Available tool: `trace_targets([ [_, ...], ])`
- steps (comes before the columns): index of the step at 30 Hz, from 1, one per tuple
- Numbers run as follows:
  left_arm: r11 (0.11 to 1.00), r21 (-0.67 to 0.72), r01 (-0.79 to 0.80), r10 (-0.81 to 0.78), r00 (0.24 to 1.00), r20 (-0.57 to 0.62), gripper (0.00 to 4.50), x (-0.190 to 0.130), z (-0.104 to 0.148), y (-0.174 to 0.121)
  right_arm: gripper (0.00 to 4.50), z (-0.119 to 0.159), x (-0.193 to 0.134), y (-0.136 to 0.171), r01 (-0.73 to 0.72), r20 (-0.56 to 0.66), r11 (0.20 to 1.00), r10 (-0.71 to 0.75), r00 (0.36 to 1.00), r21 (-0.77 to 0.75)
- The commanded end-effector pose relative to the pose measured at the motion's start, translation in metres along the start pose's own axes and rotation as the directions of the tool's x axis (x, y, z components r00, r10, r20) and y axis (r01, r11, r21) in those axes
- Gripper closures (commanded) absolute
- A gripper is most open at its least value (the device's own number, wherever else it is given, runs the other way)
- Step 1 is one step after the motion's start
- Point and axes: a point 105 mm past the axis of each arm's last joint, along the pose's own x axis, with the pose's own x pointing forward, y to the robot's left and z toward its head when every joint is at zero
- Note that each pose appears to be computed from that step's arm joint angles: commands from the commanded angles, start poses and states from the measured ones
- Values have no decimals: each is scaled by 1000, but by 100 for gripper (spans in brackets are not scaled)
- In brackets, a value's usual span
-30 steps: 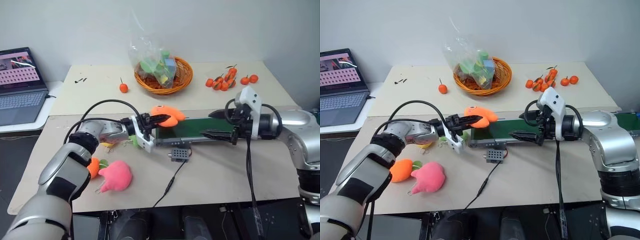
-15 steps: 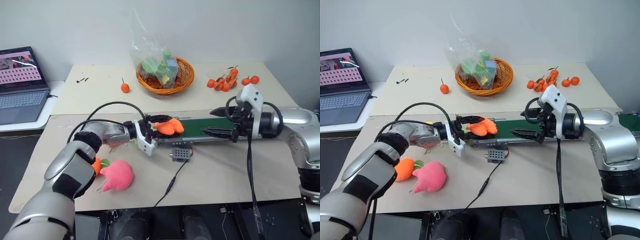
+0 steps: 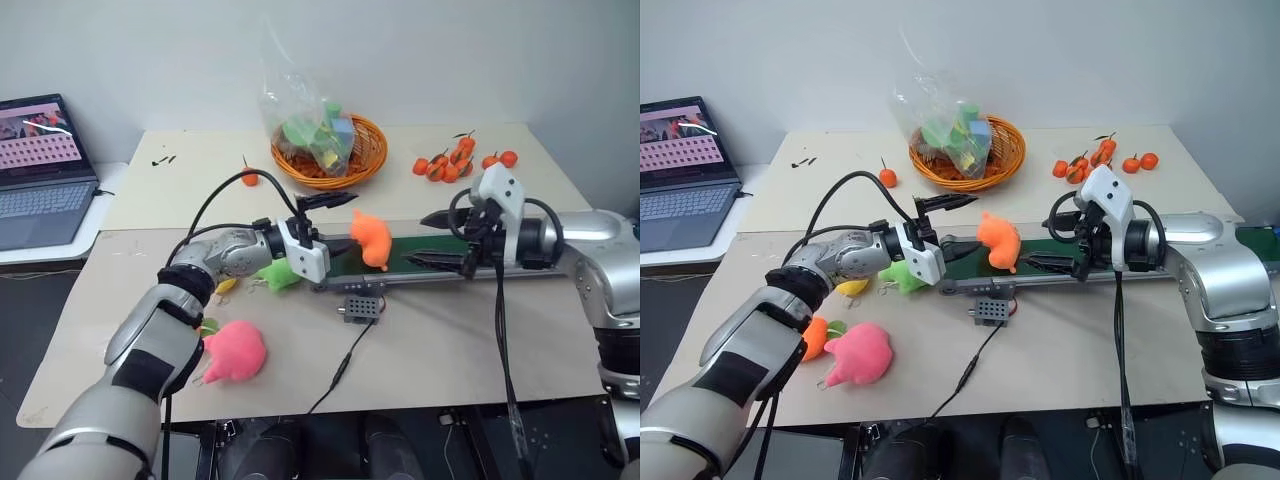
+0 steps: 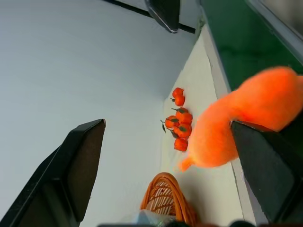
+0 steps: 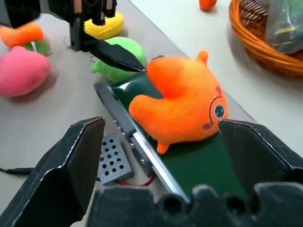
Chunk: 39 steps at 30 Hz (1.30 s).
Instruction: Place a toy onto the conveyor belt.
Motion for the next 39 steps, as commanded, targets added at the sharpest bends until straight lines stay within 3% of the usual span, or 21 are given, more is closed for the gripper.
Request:
trace_targets([
  [1, 996, -54, -69, 70, 997, 18, 3, 1, 6, 27, 0, 13, -5, -6, 20, 18, 998, -19, 1000, -62],
  [6, 984, -147, -101, 98, 995, -27, 3, -3, 1, 40, 0, 14, -4, -8, 19, 15, 997, -18, 1000, -71],
  [10, 934, -339, -116, 94, 992, -79, 3, -6, -7, 47, 0, 17, -5, -9, 12, 16, 997, -10, 1000, -77],
  [13, 718, -696, 7, -82, 994, -75, 3, -29, -13, 34, 0, 21, -11, -8, -15, 13, 997, 16, 1000, -80],
  [17, 490, -871, -42, -125, 985, -117, 3, -59, -18, 44, 0, 21, -16, -11, -28, -10, 996, 27, 1000, -86],
  [20, 423, -903, -81, -123, 982, -146, 3, -78, -17, 53, 0, 23, -17, -10, -53, -14, 994, 52, 999, -91],
  [25, 427, -891, -153, -137, 963, -231, 3, -111, -7, 69, 0, 41, -16, -11, -102, 27, 987, 106, 994, -122],
  [27, 445, -881, -160, -148, 957, -248, 3, -113, 0, 70, 0, 47, -16, -13, -113, 40, 985, 119, 992, -133],
  [39, 288, -915, -282, -89, 944, -319, 3, -121, 21, 75, 0, 63, -3, -12, -180, 105, 973, 196, 975, -143],
])
